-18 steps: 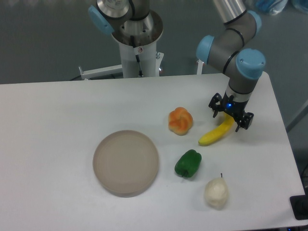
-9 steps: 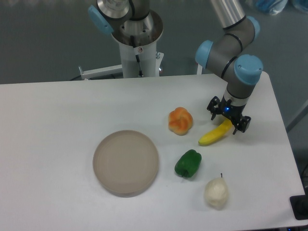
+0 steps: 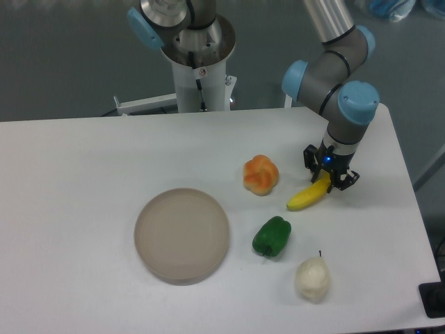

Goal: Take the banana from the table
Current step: 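Close the gripper on the banana's stem end, then lift the gripped banana up off the table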

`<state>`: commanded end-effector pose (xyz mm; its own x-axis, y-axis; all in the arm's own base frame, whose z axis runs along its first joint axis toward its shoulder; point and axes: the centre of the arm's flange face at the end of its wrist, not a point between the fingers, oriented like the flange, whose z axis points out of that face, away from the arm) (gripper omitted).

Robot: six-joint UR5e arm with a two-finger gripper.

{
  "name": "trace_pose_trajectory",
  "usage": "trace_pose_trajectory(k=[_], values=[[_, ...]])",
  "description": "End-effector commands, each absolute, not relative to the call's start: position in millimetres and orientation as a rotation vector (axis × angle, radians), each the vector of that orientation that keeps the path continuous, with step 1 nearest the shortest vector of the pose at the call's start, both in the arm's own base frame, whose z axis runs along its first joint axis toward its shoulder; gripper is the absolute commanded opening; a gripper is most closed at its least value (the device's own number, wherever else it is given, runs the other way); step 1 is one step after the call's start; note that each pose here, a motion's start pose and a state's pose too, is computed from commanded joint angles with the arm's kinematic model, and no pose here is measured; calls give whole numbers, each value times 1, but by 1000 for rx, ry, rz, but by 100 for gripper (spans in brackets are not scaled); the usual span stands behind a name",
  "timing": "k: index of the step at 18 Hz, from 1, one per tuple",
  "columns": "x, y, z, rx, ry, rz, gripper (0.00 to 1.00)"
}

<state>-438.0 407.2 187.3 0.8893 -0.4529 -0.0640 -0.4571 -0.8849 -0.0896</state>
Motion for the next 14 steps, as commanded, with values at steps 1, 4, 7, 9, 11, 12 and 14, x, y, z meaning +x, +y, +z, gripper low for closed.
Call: trace_pose_trajectory(k=[1,4,7,9,11,12,14], values=[[-438,407,188,-2953,713,65,27],[-440,409,190,-2951,715,74,25],[-452,419,227,-2929,733,164,25],[-447,440,247,-2911,782,192,25],[-451,450,268,-2902,792,207,25],[-452,456,279,-2896,800,217,25],[-455,461,298,-2885,808,245,25]])
